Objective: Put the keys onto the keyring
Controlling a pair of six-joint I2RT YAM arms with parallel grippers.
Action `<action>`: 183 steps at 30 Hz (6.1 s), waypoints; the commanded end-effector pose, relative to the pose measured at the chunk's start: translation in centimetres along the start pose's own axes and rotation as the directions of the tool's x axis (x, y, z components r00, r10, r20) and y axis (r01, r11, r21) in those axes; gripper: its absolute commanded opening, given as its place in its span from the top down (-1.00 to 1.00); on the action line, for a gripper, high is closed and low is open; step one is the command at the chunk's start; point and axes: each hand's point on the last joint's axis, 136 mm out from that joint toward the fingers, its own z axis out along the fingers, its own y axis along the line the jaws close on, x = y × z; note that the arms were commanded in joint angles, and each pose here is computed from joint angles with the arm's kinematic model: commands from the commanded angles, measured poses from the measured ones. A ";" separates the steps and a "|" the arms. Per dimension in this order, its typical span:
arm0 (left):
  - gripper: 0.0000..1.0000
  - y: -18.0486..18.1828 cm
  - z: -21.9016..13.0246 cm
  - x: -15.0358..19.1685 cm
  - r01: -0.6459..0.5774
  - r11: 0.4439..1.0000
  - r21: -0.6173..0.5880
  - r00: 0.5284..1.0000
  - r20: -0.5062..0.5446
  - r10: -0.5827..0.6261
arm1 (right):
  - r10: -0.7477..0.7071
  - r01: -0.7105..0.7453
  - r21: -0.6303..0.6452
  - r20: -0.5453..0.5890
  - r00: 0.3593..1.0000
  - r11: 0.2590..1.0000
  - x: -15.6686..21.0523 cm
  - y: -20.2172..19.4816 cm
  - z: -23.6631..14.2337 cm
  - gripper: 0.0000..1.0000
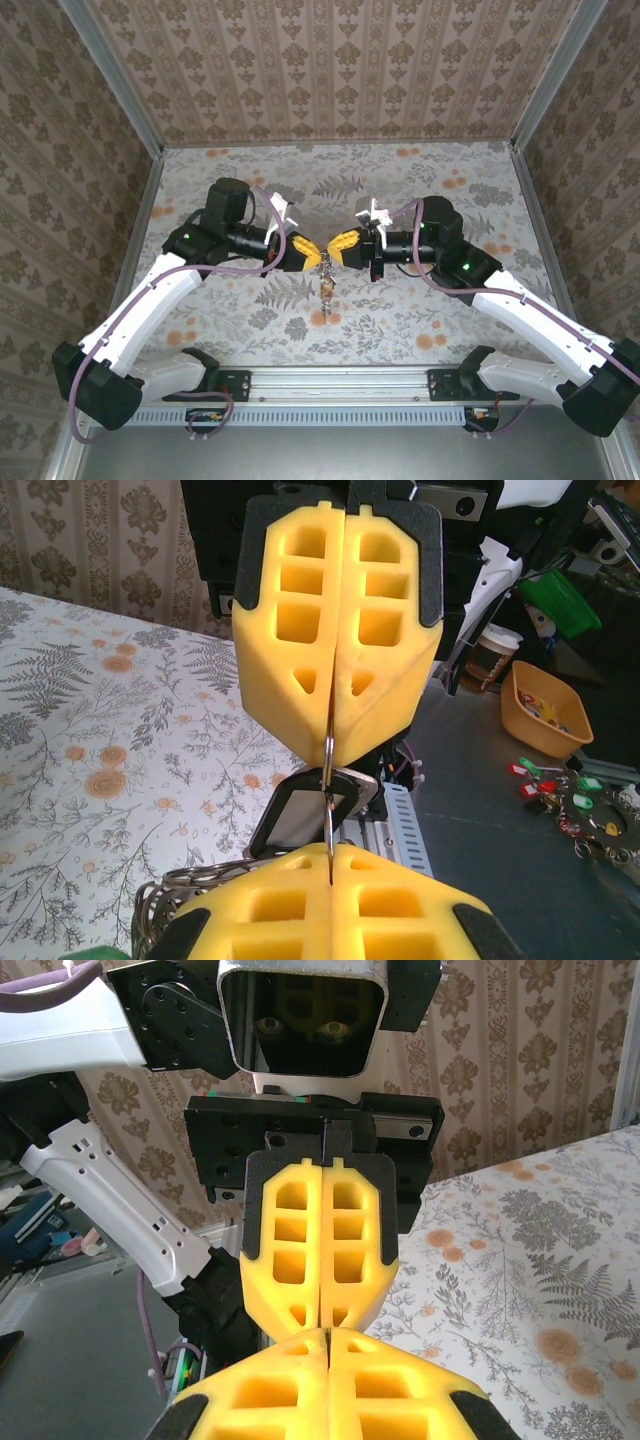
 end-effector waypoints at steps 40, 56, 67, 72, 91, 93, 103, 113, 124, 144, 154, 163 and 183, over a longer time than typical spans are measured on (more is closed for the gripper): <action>1.00 -2.2 -0.7 -2.2 -0.106 0.993 0.057 0.993 0.056 0.103 | -0.062 0.062 -0.021 0.035 0.997 0.998 -1.2 1.0 -0.3 1.00; 1.00 -2.3 -0.7 -2.3 -0.109 0.992 0.058 0.993 0.061 0.105 | -0.051 0.053 -0.040 0.043 0.998 0.998 -1.2 1.3 -0.3 1.00; 1.00 -2.4 -0.7 -2.3 -0.111 0.992 0.063 0.992 0.063 0.107 | -0.041 0.042 -0.043 0.041 0.998 0.998 -0.8 1.1 -0.1 1.00; 1.00 -2.4 -0.7 -2.3 -0.109 0.992 0.062 0.992 0.064 0.105 | -0.035 0.037 -0.053 0.042 0.999 0.998 -0.8 1.2 0.0 1.00; 1.00 -2.2 -0.8 -2.4 -0.112 0.992 0.052 0.992 0.067 0.109 | -0.023 0.026 -0.069 0.037 0.999 0.997 -0.7 1.5 0.0 1.00; 1.00 -2.2 -0.8 -2.4 -0.111 0.993 0.051 0.992 0.067 0.108 | -0.023 0.025 -0.064 0.036 0.999 0.998 -0.6 1.5 -0.1 1.00; 1.00 -2.1 -0.9 -2.3 -0.110 0.993 0.047 0.992 0.067 0.107 | 0.014 -0.009 -0.037 0.130 0.991 0.999 -1.7 1.1 -1.3 1.00; 1.00 -2.2 -0.9 -2.5 -0.115 0.992 0.049 0.991 0.072 0.111 | 0.039 -0.029 -0.065 0.145 0.989 0.997 -1.6 1.1 -0.8 1.00; 1.00 -1.9 -1.0 -2.7 -0.123 0.992 0.027 0.989 0.082 0.121 | 0.057 -0.044 -0.100 0.124 0.991 0.994 -1.2 1.6 -0.5 1.00; 1.00 -1.8 -1.0 -2.7 -0.119 0.992 0.029 0.990 0.082 0.116 | 0.041 -0.029 -0.076 0.165 0.986 0.997 -1.8 1.6 -1.0 1.00; 1.00 -1.9 -1.1 -2.7 -0.121 0.992 0.028 0.989 0.084 0.118 | 0.041 -0.030 -0.063 0.168 0.985 0.998 -1.7 1.3 -0.9 1.00; 1.00 -1.9 -1.1 -2.7 -0.122 0.992 0.031 0.989 0.085 0.119 | 0.044 -0.037 -0.043 0.177 0.983 0.998 -1.7 0.8 -0.8 1.00; 1.00 -1.9 -1.1 -2.7 -0.123 0.992 0.025 0.989 0.084 0.120 | 0.063 -0.049 -0.081 0.172 0.983 0.995 -1.6 1.1 -0.6 1.00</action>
